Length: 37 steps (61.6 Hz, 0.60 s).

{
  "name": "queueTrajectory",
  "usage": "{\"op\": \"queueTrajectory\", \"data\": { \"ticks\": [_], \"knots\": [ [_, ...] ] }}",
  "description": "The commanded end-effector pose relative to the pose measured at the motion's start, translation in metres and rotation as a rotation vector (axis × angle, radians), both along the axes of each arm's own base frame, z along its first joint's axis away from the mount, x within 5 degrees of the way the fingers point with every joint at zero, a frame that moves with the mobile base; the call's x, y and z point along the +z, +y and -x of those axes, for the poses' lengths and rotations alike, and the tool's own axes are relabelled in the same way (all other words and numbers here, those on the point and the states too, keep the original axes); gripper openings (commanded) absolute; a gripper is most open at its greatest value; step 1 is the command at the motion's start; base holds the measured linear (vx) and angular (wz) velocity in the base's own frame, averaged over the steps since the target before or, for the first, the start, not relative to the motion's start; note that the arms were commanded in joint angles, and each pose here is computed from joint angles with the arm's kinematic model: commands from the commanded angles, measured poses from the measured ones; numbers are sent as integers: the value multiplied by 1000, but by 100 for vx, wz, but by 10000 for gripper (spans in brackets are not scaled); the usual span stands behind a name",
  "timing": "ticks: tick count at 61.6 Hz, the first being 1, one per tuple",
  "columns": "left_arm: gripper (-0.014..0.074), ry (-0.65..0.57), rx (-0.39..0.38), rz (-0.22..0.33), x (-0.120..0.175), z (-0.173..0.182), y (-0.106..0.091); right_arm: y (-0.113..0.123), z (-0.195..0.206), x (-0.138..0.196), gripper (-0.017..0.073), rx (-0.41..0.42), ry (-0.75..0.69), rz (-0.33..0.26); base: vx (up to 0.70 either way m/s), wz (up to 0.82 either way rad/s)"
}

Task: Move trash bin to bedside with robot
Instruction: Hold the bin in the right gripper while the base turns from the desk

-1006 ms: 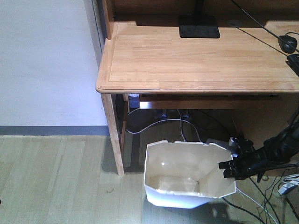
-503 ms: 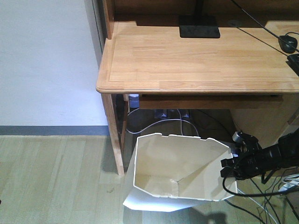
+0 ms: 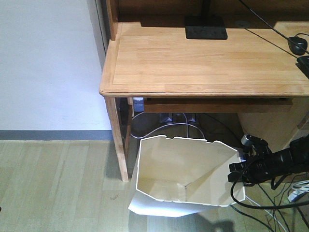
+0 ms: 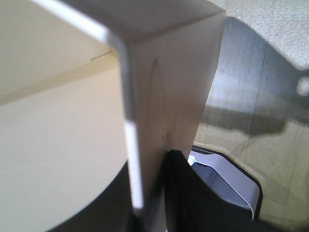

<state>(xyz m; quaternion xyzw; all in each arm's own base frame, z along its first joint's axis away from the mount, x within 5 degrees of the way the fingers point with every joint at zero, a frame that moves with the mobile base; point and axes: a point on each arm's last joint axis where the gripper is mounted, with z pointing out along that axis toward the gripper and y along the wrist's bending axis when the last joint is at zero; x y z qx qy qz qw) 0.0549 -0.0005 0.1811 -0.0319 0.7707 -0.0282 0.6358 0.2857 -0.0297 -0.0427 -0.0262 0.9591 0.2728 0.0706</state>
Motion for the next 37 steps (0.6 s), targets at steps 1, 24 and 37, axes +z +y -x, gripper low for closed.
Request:
{"op": "queueTrajectory", "data": {
  "ticks": [1, 24, 37],
  "knots": [
    [-6, -65, 3, 10, 1, -1, 0, 14, -13, 35, -5, 12, -97, -229, 0, 0],
    [-6, -65, 3, 10, 1, -1, 0, 14, -13, 35, -5, 12, -97, -228, 0, 1],
    [-6, -65, 3, 10, 1, -1, 0, 14, -13, 35, -5, 12, -97, -228, -3, 12]
  ]
}}
